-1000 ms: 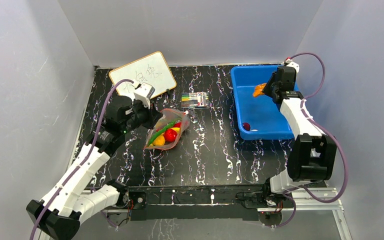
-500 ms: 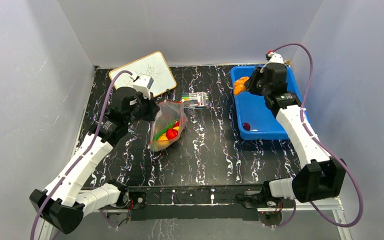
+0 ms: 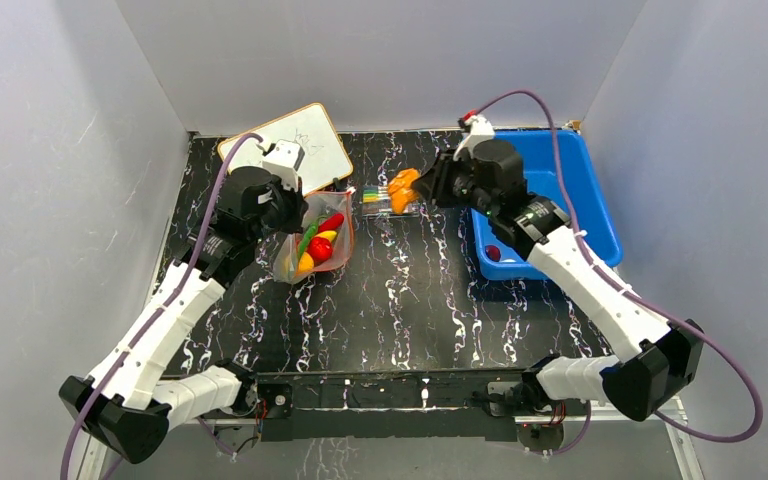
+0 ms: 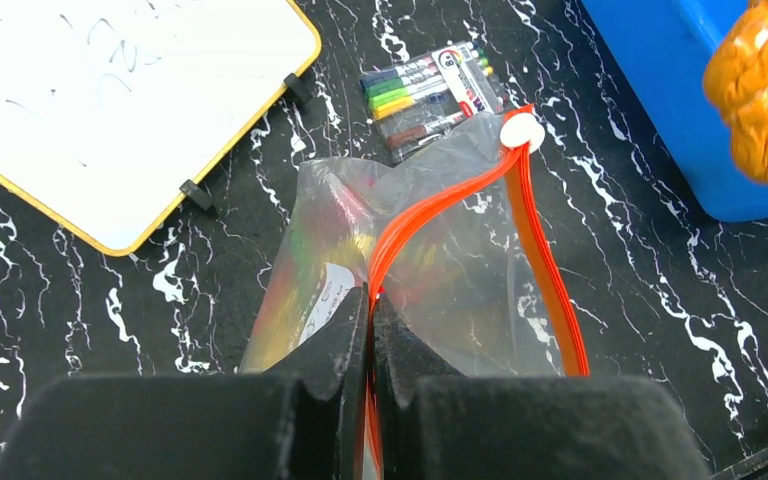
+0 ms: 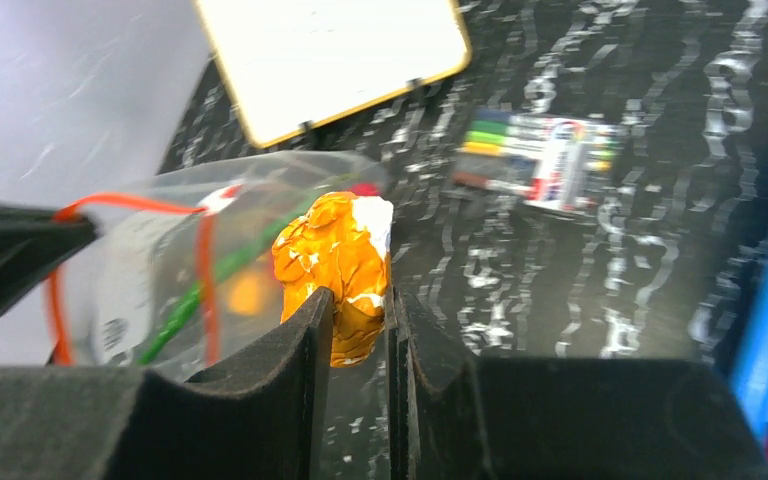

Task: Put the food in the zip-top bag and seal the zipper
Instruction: Place the fake seafood in the zipper food storage bag.

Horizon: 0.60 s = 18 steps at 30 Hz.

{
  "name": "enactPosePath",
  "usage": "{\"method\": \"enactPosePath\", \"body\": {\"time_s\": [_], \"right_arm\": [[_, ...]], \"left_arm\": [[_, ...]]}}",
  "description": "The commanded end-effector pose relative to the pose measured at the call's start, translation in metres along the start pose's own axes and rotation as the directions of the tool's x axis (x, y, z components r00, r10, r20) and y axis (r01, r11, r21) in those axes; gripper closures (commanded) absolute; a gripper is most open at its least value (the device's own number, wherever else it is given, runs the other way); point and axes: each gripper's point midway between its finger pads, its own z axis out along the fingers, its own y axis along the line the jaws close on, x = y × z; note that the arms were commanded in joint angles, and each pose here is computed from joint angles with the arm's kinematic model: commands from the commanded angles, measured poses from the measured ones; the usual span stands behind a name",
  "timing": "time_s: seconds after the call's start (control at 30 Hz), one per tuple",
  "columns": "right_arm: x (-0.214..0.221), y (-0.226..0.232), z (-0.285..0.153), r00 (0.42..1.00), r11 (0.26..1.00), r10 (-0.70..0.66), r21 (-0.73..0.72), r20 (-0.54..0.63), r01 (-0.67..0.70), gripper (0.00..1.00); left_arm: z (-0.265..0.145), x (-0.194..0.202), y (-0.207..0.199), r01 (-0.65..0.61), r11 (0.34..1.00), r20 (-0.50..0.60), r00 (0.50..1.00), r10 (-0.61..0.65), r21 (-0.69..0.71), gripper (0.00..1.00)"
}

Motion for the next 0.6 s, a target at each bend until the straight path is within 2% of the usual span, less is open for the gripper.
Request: {"method": "enactPosePath", "body": {"time_s": [0.0,0.23,0.57], "right_arm": [[-0.022,0.074,-0.008,0.997,0.982,0.032,-0.189,0.074,-0.017,0.94],[0.024,0.126,-0.001,0.999,0.958,-0.002,-0.285,-0.037,-0.009,0.92],[0.057,0.132,-0.003,0.995,0.963,-0.016,-0.269,-0.098,-0.012,0.93]], "left_arm": [[0.001,0.001,-0.013,0.023,0.997,-0.008,1.000,-0.023,0.068,1.00],[0.004,0.016,-0.037,0.082,0.979,-0.040,0.996,-0.076,0.188,1.00],[0.002,0.021,-0.055,0.172,0.949,-0.090,0.984,-0.153,0.265,1.00]]}}
